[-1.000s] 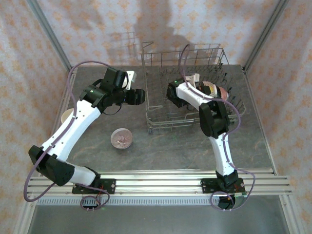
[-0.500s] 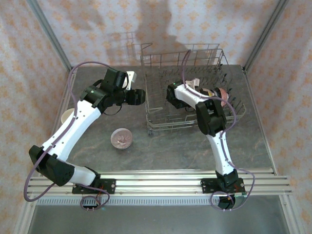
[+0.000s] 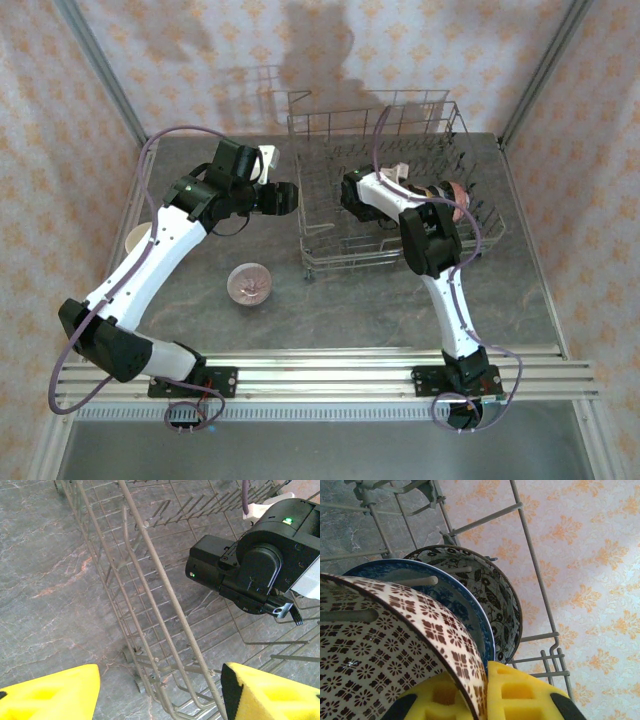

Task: Load the bowls into the dish rack

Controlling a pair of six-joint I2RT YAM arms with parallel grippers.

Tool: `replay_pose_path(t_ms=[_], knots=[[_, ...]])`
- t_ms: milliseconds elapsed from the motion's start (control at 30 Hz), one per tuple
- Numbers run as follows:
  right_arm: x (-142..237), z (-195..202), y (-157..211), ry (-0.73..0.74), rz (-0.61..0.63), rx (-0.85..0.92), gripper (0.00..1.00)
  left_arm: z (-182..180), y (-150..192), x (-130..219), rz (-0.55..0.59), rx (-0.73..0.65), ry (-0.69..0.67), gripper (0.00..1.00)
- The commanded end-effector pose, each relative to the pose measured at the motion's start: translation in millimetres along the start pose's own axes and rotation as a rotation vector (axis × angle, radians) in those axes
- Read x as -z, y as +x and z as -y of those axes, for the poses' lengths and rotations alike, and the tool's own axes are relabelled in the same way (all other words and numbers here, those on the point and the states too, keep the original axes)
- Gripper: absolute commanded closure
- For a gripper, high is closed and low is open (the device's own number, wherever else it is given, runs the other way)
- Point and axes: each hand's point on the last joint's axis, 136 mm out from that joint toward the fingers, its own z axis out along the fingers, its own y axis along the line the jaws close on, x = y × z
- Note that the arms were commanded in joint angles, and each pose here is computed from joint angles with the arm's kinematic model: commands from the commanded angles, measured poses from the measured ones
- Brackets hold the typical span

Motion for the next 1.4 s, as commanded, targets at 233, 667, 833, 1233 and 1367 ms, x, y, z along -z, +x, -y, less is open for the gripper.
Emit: replay_pose_path(t_ms=[233, 667, 833, 1233, 1367], knots=[[-4, 18, 7, -0.027, -0.064, 0.072, 0.76, 0, -7, 8, 0.034, 0.006, 0.010, 0.34], [3, 20, -1, -0.128, -0.064, 0.038, 0.43, 0, -9, 5, 0.026, 0.013, 0.000, 0.34], [9, 22, -3, -0.179, -0.054, 0.029, 0.39, -1, -9, 3, 0.023, 0.015, -0.004, 0.34], [25, 27, -17, -0.291, -0.017, -0.040, 0.26, -3, -10, 4, 0.021, 0.017, -0.016, 0.34], [35, 30, -27, -0.368, 0.001, -0.087, 0.25, -6, -10, 5, 0.022, 0.018, -0.031, 0.34]])
